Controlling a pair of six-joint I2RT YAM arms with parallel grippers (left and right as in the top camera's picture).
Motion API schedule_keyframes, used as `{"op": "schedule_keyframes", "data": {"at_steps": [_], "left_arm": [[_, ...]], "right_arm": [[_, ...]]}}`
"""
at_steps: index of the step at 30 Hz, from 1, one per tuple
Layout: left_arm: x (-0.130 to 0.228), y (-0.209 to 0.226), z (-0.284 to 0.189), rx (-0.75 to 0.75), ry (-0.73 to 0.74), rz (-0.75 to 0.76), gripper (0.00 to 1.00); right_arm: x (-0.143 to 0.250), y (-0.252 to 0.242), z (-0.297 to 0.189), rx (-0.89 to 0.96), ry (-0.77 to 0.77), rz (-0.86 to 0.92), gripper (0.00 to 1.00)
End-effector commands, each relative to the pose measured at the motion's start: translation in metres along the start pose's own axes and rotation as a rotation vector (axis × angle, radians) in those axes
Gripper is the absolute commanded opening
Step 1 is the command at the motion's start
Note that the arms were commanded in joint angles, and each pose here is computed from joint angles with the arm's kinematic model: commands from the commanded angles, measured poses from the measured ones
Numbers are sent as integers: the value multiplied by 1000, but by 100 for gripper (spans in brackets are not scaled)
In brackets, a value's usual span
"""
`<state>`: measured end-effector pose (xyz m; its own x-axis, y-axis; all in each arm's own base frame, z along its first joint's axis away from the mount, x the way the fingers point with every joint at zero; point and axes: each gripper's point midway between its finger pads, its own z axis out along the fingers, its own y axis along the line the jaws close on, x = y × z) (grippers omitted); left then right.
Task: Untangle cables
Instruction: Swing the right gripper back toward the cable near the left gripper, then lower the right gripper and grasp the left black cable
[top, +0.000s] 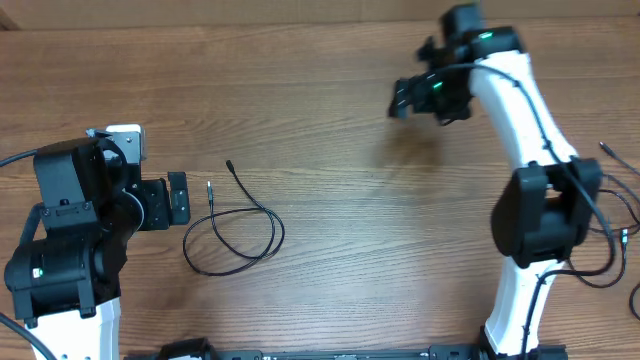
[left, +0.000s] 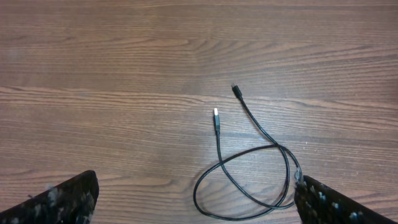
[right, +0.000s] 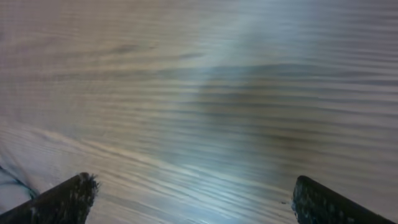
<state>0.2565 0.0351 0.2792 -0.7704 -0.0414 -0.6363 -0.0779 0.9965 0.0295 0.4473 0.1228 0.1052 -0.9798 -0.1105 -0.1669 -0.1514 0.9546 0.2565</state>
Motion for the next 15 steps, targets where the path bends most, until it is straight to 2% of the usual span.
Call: {"op": "schedule_keyframes", "data": {"at_steps": [1, 9, 15], "left_arm": [[-2, 2, -1, -9, -7, -20, 100], [-2, 2, -1, -9, -7, -20, 100], [-2, 2, -1, -9, -7, -20, 100]], "right_arm": [[15, 32, 28, -20, 43, -103, 100], [53, 99, 72, -57, 99, -368, 100], [71, 136, 83, -78, 114, -463, 100]]}}
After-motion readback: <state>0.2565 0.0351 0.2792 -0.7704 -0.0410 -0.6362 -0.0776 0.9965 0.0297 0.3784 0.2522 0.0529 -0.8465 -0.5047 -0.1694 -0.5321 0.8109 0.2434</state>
